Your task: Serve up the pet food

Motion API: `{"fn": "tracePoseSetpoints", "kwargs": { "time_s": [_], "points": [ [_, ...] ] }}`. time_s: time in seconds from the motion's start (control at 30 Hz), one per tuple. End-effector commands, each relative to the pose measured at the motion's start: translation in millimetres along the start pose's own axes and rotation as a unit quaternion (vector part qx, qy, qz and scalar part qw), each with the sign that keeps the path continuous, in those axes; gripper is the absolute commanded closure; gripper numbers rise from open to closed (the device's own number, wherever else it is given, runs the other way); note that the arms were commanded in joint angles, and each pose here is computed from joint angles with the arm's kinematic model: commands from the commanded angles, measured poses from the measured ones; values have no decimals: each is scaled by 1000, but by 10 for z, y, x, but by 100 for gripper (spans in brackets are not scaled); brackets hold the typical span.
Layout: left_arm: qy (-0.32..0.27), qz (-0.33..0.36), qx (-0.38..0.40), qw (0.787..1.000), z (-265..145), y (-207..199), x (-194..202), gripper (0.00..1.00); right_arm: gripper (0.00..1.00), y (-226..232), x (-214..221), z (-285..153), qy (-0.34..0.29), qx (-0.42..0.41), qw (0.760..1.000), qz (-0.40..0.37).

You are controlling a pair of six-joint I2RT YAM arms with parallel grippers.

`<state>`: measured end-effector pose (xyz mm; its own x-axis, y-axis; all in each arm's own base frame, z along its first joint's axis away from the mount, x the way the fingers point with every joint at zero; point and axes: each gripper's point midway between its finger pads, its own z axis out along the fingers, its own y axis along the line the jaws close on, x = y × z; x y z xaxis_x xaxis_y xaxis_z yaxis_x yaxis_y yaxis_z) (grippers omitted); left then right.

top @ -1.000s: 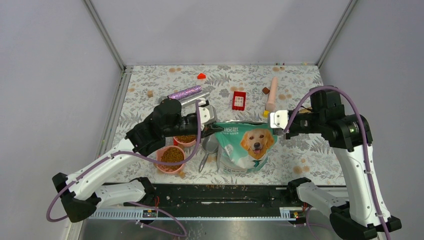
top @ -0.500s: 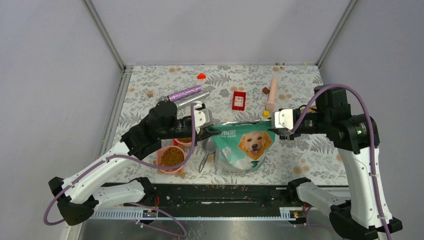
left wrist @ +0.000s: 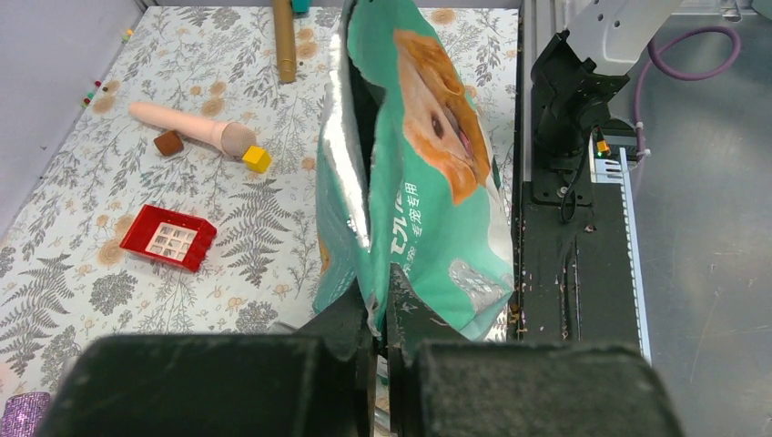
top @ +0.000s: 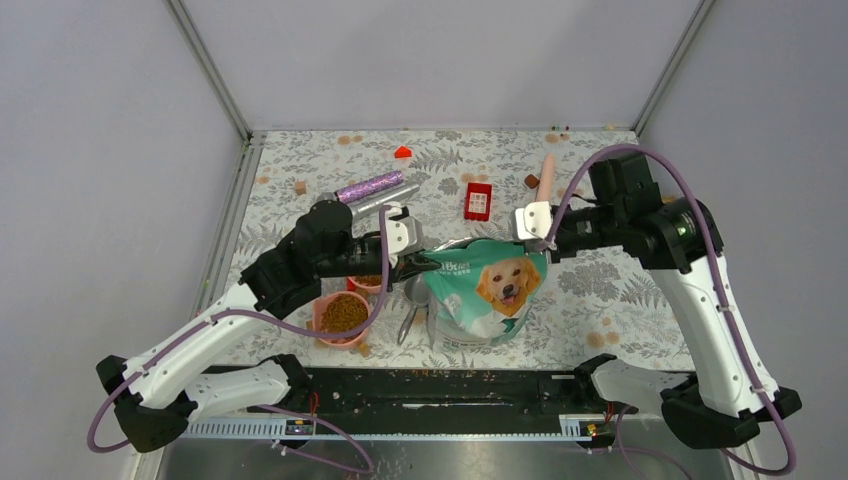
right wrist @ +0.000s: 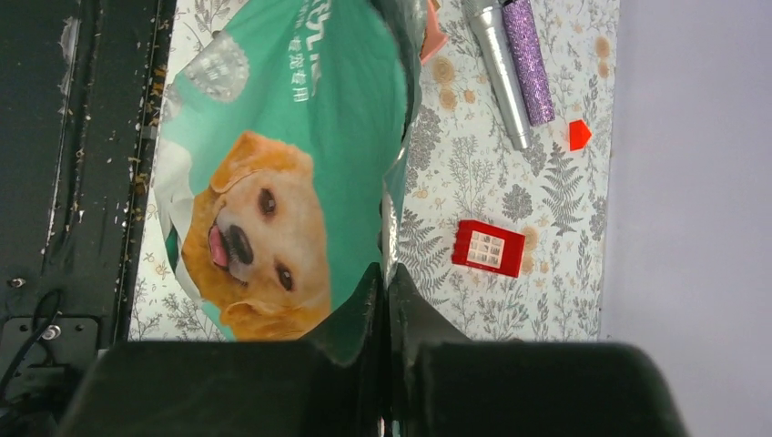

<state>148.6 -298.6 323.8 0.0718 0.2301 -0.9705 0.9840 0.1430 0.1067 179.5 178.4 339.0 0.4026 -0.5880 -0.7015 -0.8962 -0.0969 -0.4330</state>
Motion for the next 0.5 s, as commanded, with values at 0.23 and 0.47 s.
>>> {"fn": "tracePoseSetpoints", "kwargs": {
  "time_s": [0.23, 0.47],
  "points": [
    [-77, 52, 2, 996, -168, -55, -422, 100, 67, -135, -146, -124, 7, 32, 999, 14],
    [-84, 60, 10, 995, -198, -100, -455, 100, 35, 31, -254, -48, -15, 5, 1000, -3]
  ]
}}
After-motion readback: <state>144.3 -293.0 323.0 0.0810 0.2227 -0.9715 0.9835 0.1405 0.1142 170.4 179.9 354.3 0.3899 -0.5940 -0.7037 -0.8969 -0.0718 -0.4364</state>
